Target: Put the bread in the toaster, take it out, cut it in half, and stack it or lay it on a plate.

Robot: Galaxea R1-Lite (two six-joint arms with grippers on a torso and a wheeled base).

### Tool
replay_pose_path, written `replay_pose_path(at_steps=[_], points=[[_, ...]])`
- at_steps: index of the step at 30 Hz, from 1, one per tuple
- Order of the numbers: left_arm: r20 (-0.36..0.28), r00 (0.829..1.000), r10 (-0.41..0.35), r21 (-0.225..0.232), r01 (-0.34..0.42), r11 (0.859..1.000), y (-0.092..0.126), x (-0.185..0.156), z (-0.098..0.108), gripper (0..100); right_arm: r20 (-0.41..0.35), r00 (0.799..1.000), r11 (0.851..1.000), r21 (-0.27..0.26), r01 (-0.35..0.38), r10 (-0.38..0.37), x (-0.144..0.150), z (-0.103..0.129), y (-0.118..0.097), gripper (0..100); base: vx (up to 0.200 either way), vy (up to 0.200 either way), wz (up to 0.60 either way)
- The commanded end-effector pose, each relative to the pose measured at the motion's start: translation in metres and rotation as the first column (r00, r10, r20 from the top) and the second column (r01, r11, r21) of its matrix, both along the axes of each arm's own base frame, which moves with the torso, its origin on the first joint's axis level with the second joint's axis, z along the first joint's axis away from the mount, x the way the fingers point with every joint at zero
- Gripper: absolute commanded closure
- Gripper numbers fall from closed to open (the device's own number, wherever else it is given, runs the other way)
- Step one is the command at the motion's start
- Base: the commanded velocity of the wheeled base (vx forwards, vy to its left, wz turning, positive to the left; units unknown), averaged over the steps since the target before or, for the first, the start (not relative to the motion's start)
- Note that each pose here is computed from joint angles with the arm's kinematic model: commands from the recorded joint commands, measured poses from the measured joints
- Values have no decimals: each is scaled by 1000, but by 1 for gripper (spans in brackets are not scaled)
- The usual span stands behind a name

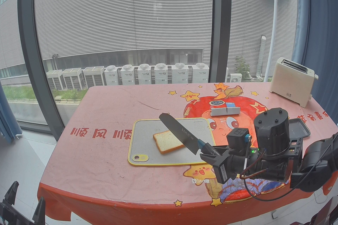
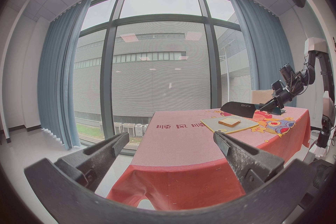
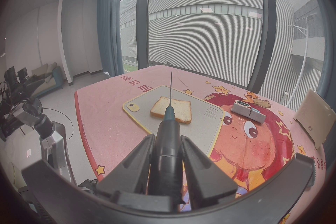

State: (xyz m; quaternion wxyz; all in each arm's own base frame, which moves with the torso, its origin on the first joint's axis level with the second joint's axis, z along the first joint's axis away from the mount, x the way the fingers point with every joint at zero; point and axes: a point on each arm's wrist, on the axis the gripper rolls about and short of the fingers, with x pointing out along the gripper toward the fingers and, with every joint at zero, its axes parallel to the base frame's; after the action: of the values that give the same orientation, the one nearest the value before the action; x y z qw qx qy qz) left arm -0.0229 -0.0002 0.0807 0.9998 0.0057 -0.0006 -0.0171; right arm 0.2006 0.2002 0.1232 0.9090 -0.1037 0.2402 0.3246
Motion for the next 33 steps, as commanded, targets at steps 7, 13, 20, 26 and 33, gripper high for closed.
replay_pose_path(at_steps=[7,13,20,26,33], points=[[-1,1000,2,-2,-2,1000,0,0,-5,0,-13,1000,999,-30,-12,11,-2,-10,8,100,0,0,0],[-1,1000,4,-1,-4,1000,0,0,-5,0,17,999,998,-47,34,-33,-1,-9,9,100,0,0,0],[2,1000,4,-1,-4,1000,0,0,-4,0,37,998,997,-52,61,-59,1,-7,12,100,0,0,0],[3,1000,7,-2,-7,1000,0,0,-4,0,31,998,996,-70,62,-60,1,-12,13,100,0,0,0],[5,1000,8,-5,-8,1000,0,0,-4,0,31,998,996,-73,57,-55,0,-12,13,100,0,0,0]])
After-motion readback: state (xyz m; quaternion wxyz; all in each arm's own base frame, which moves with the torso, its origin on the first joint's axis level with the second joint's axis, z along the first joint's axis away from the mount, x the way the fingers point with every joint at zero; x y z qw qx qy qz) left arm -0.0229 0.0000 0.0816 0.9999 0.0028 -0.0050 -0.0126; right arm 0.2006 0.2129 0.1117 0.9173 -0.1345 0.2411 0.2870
